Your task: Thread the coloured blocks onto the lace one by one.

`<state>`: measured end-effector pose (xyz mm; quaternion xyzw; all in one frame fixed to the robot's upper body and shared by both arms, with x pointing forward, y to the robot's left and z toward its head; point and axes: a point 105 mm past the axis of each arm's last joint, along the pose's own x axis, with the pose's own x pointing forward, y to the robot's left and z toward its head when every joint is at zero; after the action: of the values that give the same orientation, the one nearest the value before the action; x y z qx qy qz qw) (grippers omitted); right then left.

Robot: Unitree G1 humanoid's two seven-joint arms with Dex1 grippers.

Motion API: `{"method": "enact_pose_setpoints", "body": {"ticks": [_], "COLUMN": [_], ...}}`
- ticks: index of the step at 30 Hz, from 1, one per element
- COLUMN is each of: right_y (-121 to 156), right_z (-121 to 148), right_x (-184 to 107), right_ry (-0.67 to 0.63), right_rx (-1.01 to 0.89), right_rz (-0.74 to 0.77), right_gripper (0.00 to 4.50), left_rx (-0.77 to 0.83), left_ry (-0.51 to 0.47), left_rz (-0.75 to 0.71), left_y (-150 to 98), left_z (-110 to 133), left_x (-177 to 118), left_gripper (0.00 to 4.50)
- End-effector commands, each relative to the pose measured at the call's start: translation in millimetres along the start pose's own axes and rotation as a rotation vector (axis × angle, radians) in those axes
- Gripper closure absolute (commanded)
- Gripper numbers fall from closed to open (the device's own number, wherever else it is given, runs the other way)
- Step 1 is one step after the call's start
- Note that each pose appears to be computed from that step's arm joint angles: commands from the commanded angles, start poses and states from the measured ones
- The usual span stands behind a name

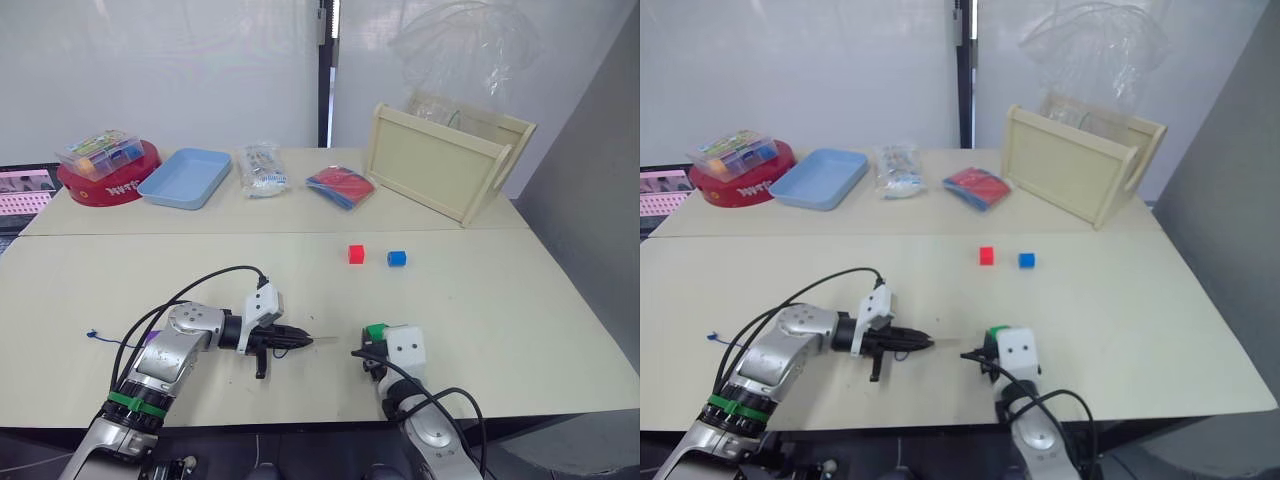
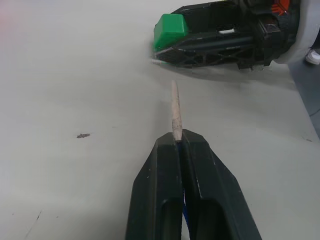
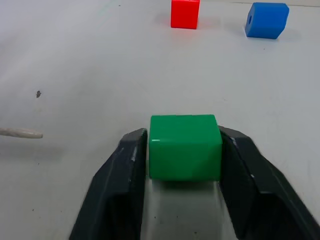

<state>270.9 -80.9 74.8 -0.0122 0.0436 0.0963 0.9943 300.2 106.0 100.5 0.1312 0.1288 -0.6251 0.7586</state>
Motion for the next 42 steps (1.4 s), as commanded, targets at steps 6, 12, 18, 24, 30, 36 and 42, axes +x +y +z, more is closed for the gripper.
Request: {"method": "enact_pose_setpoints", "body": {"ticks": [6,12,18,24,30,36,42], "right_y": [-1,-1,-31,-49,-57,-57,-61], "right_z": [48,53,46,42,33,22,22], "right_x": [-10,-20,-14,9,24,27,33], "right_ry": [-0.18,-0.097,0.126,0.215,0.261,0.293,0.297], "right_rx": [-0.149,-0.274,-0.463,-0.599,-0.656,-0.646,-0.64], "right_rz": [0.174,0.582,0.926,1.032,1.094,1.154,1.151], "right_gripper": [0.04,0.04,0.04,0.04,0.04,0.92,2.93], "left_rx": [0.024,0.021,0.014,0.004,-0.005,-0.007,0.0], "left_ry": [-0.026,-0.032,-0.036,-0.044,-0.048,-0.052,-0.05], "left_rz": [-0.002,-0.008,-0.015,-0.01,0.004,0.018,0.025], "left_y": [1,-2,-5,-9,-14,-15,-14], "left_z": [10,9,7,6,5,7,9], "left_x": [2,5,6,7,7,6,3], "left_gripper": [4.5,4.5,4.5,4.5,4.5,4.5,4.5]}}
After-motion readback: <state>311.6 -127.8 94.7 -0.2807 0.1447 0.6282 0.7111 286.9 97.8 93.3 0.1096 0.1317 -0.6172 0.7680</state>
